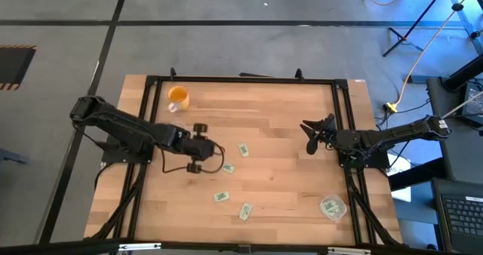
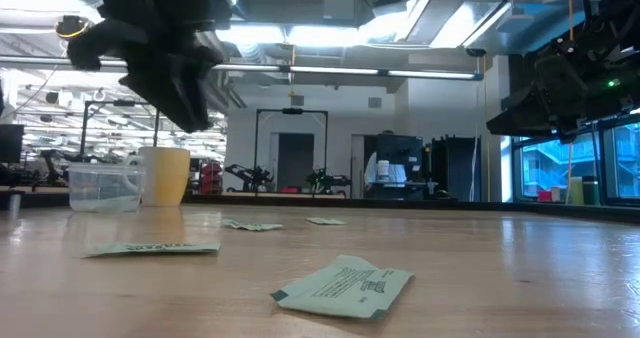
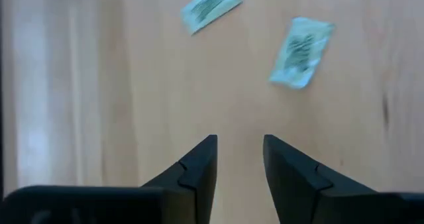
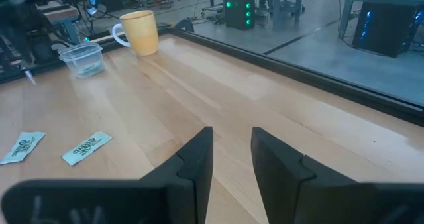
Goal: Pick and place items into bin
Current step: Put the green stevia packet into the top transparent bin
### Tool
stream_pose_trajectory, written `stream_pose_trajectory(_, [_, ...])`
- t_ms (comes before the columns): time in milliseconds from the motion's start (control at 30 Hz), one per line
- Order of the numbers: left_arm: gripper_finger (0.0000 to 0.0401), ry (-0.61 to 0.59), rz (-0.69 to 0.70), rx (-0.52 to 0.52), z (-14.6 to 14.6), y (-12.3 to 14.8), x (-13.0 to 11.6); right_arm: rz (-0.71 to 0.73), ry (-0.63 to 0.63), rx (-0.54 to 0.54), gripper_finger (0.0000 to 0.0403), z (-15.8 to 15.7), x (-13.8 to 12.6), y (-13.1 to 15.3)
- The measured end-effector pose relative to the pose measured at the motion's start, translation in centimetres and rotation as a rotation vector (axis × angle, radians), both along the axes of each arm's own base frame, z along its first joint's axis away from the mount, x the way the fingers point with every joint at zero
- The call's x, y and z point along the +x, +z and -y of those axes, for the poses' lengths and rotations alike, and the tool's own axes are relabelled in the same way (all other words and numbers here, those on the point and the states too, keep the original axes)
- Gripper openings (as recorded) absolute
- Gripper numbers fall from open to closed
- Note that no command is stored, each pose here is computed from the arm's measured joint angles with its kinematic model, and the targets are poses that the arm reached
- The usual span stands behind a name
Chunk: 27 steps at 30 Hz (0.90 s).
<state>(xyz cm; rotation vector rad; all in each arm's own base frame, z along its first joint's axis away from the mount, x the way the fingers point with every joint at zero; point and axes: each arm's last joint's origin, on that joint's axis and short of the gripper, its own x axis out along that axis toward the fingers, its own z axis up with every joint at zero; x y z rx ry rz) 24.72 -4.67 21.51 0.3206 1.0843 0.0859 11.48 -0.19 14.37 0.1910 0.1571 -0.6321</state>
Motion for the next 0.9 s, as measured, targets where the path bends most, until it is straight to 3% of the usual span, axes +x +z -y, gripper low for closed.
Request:
stream_pose_trajectory(267, [0.0123, -0.173, -0.023, 0.033, 2.3, -4.4, 3.5, 0.000, 0.000, 0.001, 0.0106, 0.0, 0.0, 0.0])
stream_pose_trajectory(500, [0.0116, -0.221, -0.127, 0.066, 3.1, -7.4, 4.5, -0.001, 0.000, 0.000, 0.0106, 0.0, 0.0, 0.0])
stream_pose_trajectory(900, [0.0116, -0.255, -0.115, 0.108, 3.8, -8.0, 4.8, -0.003, 0.000, -0.002, 0.0106, 0.0, 0.0, 0.0])
